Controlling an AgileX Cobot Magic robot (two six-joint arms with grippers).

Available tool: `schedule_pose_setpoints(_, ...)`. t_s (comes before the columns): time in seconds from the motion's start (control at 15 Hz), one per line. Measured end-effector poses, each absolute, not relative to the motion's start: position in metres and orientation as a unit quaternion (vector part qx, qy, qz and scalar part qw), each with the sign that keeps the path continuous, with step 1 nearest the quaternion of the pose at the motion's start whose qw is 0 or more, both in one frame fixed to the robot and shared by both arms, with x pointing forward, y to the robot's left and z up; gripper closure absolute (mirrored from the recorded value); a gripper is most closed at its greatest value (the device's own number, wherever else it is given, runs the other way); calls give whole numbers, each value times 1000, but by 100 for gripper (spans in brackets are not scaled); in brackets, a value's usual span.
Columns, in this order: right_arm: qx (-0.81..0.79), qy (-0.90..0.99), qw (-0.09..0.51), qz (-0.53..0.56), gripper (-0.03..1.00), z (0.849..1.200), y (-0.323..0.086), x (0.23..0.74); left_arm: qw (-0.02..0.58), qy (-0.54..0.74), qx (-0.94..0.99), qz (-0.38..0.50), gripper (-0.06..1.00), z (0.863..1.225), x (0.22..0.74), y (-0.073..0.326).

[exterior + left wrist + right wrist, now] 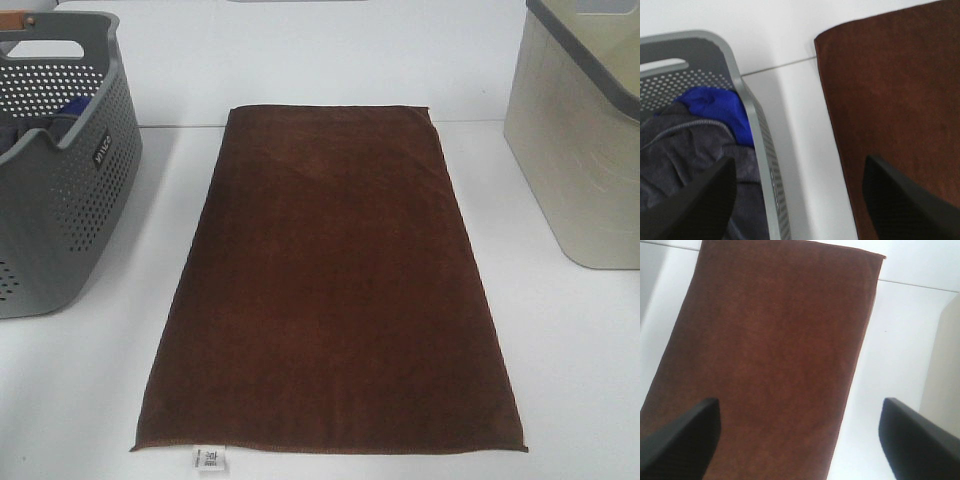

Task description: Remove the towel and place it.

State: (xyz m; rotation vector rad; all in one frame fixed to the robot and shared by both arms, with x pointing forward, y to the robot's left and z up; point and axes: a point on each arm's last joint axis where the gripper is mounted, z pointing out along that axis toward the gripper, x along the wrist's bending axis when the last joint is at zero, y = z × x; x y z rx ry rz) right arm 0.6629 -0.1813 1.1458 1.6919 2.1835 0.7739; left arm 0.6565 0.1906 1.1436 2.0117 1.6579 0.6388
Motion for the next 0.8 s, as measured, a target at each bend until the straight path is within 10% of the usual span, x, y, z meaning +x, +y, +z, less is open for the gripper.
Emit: schedule_pose_setpoints(0.8, 587, 772, 107, 218, 16, 1147, -237, 446, 157, 621, 749, 169, 26, 1146, 491, 237)
